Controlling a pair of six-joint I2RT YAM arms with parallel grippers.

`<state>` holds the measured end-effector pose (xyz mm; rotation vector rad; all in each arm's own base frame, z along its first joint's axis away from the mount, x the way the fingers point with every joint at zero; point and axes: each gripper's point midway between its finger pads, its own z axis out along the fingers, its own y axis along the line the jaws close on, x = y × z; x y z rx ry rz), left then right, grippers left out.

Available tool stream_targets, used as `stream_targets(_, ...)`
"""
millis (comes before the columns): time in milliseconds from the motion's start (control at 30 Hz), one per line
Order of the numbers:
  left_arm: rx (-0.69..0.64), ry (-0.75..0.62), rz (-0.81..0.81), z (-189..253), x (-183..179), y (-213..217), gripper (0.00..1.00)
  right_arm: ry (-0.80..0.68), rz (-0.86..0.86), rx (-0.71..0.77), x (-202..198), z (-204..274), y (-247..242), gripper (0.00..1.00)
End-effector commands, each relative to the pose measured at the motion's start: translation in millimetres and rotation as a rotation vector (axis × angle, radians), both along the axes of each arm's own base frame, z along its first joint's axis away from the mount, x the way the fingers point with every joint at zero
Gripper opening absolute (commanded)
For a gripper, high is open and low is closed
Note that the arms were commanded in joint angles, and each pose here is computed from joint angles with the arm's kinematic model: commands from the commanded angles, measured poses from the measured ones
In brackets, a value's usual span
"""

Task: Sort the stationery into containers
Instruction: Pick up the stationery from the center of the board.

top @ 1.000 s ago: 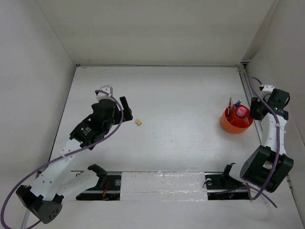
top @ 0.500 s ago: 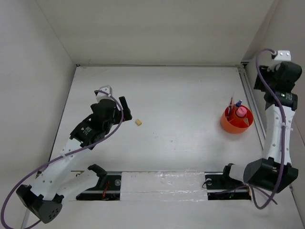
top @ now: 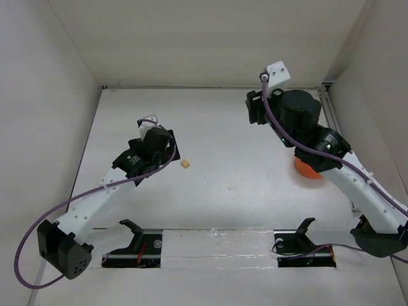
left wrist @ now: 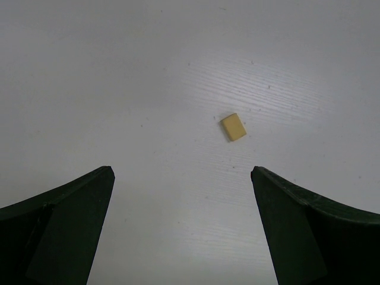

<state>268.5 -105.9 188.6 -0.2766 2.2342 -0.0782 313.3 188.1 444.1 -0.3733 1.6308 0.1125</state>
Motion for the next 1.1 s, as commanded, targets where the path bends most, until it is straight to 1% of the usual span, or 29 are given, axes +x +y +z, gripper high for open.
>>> stream_targets(0, 0.001, -0.01, 0.08, 12, 7, 6, 1.0, 0.048, -0.025, -0.016, -2, -27, 18, 0.58)
stream_targets(67, -0.01, 0.0, 0.083, 11, 9, 2, 1.0, 0.065, -0.024, 0.006, -3, -41, 27, 0.56)
stream_targets(100, -0.014, 0.02, 0.098, 8, 10, 0, 1.0, 0.08, -0.028, 0.014, -6, -57, 26, 0.56)
stream_targets(133, -0.008, 0.024, 0.121, 8, 11, 3, 1.0, 0.089, 0.01, 0.044, -8, -65, 34, 0.56)
stream_targets(167, -0.003, 0.028, 0.143, 8, 11, 5, 1.0, 0.068, 0.137, 0.103, -10, -62, 56, 0.56)
stream_targets(200, -0.005, 0.02, 0.165, 12, 11, 8, 1.0, 0.103, 0.166, 0.101, -5, -85, 60, 0.56)
stream_targets(233, 0.011, 0.025, 0.186, 10, 9, 13, 1.0, 0.134, 0.21, 0.084, -2, -101, 74, 0.56)
stream_targets(300, 0.041, -0.014, 0.273, 19, 12, 27, 1.0, 0.206, 0.247, 0.054, 0, -126, 91, 0.52)
stream_targets(333, 0.075, -0.007, 0.305, 18, 11, 34, 1.0, 0.252, 0.253, 0.032, 4, -142, 105, 0.52)
stream_targets(367, 0.12, -0.025, 0.357, 22, 13, 47, 1.0, 0.266, 0.254, 0.015, 4, -151, 110, 0.52)
stream_targets(400, 0.115, -0.047, 0.401, 31, 16, 49, 1.0, 0.263, 0.303, 0.028, 1, -152, 125, 0.52)
stream_targets(433, 0.154, -0.029, 0.445, 27, 18, 54, 1.0, 0.263, 0.353, 0.036, -4, -156, 140, 0.52)
stream_targets(467, 0.215, 0.008, 0.484, 25, 8, 65, 1.0, 0.293, 0.377, 0.02, 0, -174, 152, 0.52)
stream_targets(500, 0.241, -0.012, 0.525, 31, 9, 71, 1.0, 0.317, 0.397, 0.022, -2, -181, 164, 0.52)
stream_targets(533, 0.229, -0.03, 0.543, 40, 13, 71, 1.0, 0.343, 0.405, -0.001, -3, -192, 172, 0.49)
stream_targets(567, 0.223, -0.033, 0.562, 43, 17, 74, 1.0, 0.371, 0.38, -0.018, 6, -200, 178, 0.49)
stream_targets(600, 0.179, -0.011, 0.549, 44, 22, 71, 1.0, 0.389, 0.388, -0.025, 1, -205, 184, 0.48)
stream_targets(633, 0.136, -0.012, 0.528, 46, 28, 70, 1.0, 0.378, 0.39, -0.015, 3, -202, 186, 0.48)
stream_targets(667, 0.087, -0.012, 0.529, 48, 32, 83, 1.0, 0.371, 0.39, -0.017, 2, -204, 191, 0.48)
stream_targets(700, 0.051, -0.047, 0.455, 54, 48, 81, 1.0, 0.376, 0.376, -0.008, 2, -207, 190, 0.48)
stream_targets(733, -0.045, -0.017, 0.374, 47, 53, 70, 1.0, 0.38, 0.382, -0.002, -1, -207, 193, 0.48)
stream_targets(767, -0.066, 0.006, 0.355, 34, 53, 74, 1.0, 0.373, 0.371, 0.012, -1, -202, 191, 0.48)
stream_targets(800, -0.09, -0.004, 0.367, 31, 61, 85, 1.0, 0.367, 0.372, 0.018, -2, -198, 190, 0.49)
stream_targets(867, -0.091, 0.049, 0.35, 12, 56, 81, 1.0, 0.355, 0.344, 0.017, 0, -196, 183, 0.49)
stream_targets(900, -0.096, 0.081, 0.336, 0, 58, 76, 1.0, 0.355, 0.344, 0.017, 0, -196, 183, 0.49)
stream_targets(933, -0.112, 0.09, 0.319, -7, 61, 71, 1.0, 0.332, 0.33, 0.031, 0, -184, 178, 0.49)
stream_targets(967, -0.148, 0.115, 0.281, -14, 61, 61, 1.0, 0.34, 0.328, 0.024, 0, -189, 177, 0.5)
stream_targets(1000, -0.162, 0.147, 0.261, -27, 59, 56, 1.0, 0.325, 0.317, 0.033, 0, -182, 174, 0.5)
stream_targets(1067, -0.242, 0.14, 0.207, -31, 64, 36, 1.0, 0.297, 0.308, 0.042, -1, -169, 168, 0.5)
